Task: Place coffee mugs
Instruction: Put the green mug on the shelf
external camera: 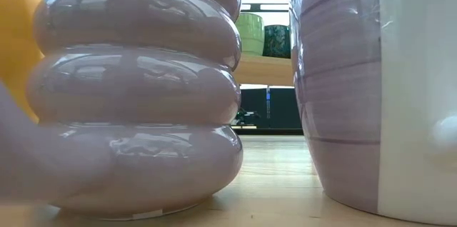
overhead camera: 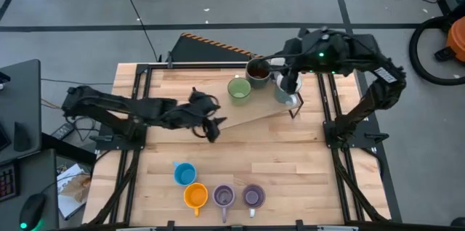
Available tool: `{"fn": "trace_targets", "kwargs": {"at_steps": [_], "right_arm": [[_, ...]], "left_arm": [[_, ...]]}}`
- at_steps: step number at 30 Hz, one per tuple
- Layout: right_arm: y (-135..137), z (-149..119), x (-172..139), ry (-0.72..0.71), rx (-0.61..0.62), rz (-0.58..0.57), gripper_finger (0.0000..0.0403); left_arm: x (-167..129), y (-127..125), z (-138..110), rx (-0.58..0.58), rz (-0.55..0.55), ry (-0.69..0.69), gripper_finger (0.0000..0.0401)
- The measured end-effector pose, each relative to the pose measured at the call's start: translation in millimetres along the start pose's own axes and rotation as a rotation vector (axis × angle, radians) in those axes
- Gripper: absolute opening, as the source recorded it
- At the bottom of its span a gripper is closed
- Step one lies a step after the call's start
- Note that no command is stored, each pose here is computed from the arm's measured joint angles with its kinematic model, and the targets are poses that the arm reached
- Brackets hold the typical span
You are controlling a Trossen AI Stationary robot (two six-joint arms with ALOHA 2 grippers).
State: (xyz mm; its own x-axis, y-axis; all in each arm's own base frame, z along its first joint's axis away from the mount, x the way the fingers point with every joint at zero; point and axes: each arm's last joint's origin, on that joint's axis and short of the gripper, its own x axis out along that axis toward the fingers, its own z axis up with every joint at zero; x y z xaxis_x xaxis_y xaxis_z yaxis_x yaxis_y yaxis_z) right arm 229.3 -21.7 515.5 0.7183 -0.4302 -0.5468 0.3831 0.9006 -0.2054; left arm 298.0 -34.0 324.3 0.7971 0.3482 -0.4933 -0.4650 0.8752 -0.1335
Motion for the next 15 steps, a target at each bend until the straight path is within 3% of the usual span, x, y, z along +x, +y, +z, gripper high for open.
{"fn": "trace_targets", "kwargs": {"at_steps": [7, 10, 15], "right_arm": [[4.2, -3.2, -11.8, -0.012, -0.041, 0.043, 0.0185], [5.6, -6.9, -12.5, 0.021, -0.095, 0.049, 0.0185], [5.2, -10.2, -12.6, 0.052, -0.132, 0.049, 0.0185]], "left_arm": [[34.8, -7.2, -12.1, -0.016, 0.094, -0.006, 0.0294], [34.0, -8.4, -9.8, -0.025, 0.128, -0.045, 0.0294], [21.8, -16.8, 9.9, 0.081, 0.132, -0.084, 0.0289]]}}
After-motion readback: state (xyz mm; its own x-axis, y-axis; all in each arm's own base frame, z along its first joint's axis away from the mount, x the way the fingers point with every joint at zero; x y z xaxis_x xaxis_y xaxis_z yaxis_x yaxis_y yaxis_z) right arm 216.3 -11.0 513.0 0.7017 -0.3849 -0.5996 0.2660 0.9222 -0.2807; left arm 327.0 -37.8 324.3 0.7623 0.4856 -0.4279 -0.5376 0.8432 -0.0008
